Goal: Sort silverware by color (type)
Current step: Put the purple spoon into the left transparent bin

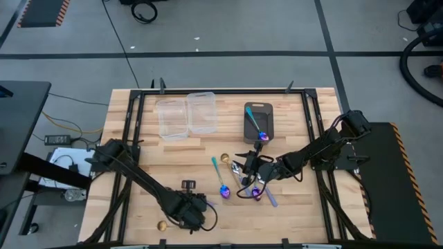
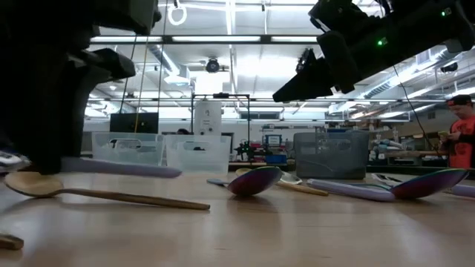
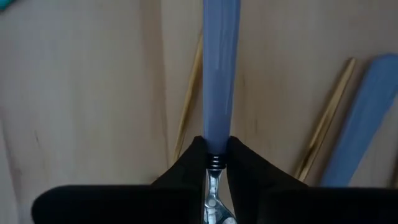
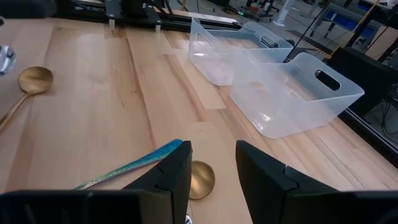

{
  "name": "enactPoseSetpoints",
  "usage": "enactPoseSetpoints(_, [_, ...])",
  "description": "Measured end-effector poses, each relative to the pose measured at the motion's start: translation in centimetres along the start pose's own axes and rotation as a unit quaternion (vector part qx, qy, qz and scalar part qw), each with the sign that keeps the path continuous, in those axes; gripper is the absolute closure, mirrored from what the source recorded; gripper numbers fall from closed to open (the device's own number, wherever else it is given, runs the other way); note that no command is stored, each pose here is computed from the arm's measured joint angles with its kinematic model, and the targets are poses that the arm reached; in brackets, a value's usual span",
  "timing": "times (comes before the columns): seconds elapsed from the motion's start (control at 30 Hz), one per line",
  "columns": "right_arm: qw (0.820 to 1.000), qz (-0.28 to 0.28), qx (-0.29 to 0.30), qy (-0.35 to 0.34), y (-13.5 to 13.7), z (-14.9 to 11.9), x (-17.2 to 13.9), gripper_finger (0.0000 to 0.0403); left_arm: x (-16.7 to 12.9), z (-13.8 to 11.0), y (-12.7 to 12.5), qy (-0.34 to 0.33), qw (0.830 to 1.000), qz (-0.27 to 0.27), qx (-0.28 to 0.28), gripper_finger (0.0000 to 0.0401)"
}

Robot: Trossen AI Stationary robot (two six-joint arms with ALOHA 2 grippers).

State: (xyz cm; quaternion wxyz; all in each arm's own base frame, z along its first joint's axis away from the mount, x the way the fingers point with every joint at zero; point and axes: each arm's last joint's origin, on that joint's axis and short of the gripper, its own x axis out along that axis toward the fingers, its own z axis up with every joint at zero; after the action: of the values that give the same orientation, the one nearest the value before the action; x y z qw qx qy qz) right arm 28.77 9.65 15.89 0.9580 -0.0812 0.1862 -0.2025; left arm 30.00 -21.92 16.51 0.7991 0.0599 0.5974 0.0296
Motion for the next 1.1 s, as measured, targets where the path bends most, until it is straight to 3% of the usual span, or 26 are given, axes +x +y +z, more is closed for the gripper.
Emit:
enactPoseSetpoints(0.2, [1.000,0.001,0.001,0.000,0.0,0.0,0.0,0.0268,-0.7,0.0,0.6,-0.007,1.000,0.023,-0.006,0.0354])
enactPoseSetpoints(0.67, [1.000,0.003,-0.001,0.003,0.1,-0.1,-0.1,0.0268,-1.3,-0.2,2.9,-0.015,0.989,0.141,-0.039,0.0354])
enactPoseSetpoints(1.1, [1.000,0.007,0.001,0.010,0.4,-0.3,-0.4,0.0269,-7.3,0.0,7.1,-0.100,0.970,0.211,-0.070,0.0355])
